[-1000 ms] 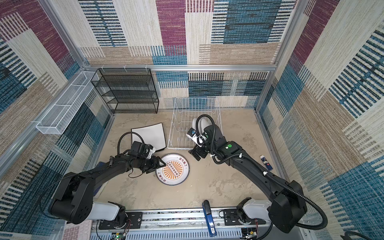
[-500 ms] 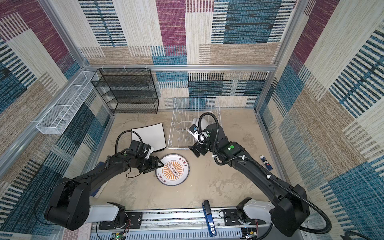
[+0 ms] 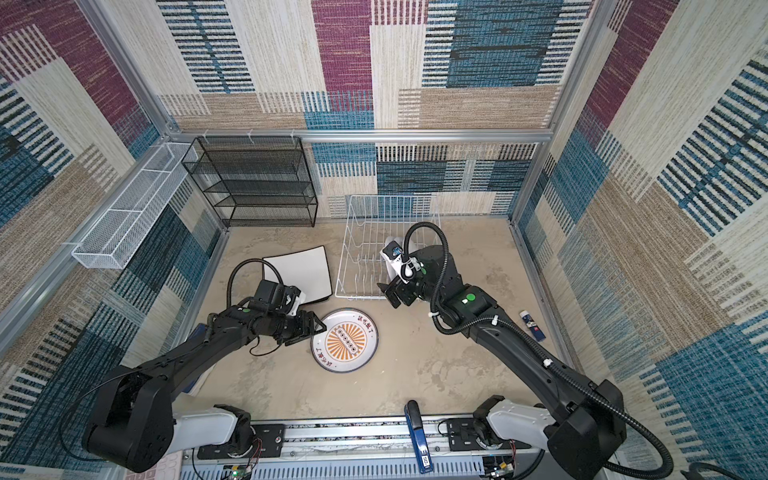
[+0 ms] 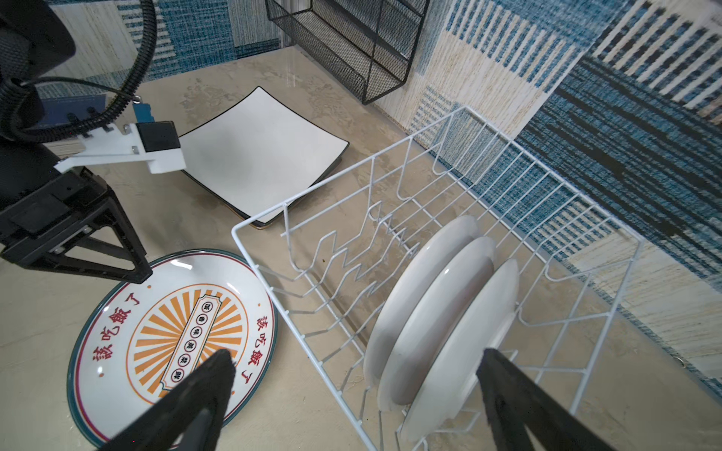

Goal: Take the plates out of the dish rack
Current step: 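Open the left gripper and draw it back while the right moves to the rack, then reach the left gripper to the rack's plates while the right holds beside them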

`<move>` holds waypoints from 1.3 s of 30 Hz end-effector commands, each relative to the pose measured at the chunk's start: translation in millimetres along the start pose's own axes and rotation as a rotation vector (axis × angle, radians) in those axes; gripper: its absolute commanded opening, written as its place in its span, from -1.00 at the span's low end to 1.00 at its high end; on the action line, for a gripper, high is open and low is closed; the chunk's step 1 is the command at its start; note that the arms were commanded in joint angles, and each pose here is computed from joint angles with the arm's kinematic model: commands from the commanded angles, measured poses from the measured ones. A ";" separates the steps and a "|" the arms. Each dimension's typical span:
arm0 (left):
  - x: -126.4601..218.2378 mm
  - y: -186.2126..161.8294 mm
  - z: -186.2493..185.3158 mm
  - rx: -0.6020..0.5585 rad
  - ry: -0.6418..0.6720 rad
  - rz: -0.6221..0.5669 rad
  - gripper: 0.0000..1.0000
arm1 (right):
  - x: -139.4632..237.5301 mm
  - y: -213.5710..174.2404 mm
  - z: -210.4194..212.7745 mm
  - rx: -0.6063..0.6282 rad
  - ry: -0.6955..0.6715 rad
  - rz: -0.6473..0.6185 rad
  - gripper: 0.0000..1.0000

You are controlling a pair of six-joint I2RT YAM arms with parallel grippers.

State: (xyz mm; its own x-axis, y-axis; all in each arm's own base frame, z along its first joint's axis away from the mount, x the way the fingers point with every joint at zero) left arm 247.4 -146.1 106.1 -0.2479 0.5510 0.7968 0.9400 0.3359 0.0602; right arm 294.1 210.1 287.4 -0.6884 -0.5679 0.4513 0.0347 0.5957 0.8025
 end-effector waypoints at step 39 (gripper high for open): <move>21.8 79.7 -228.1 -0.374 -0.196 -0.095 0.37 | 37.3 -38.2 -68.6 -0.454 -0.162 -0.048 0.99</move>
State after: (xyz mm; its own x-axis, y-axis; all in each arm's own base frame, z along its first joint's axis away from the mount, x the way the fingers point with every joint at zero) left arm 359.3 -273.6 268.6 -0.3334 0.6865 0.6462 0.9241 0.1020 0.3684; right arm 313.7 125.3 291.9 -0.7859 -0.4559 0.4177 0.3180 0.2813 0.9054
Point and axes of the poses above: each gripper's point midway between its finger pads, its own x axis back along the fingers, its own z axis along the line the jaws close on, y = z × x, the point moved 3 cm from there along x, back along the fingers, and after that the axes turned 13 degrees about x, right-handed, at the moved point
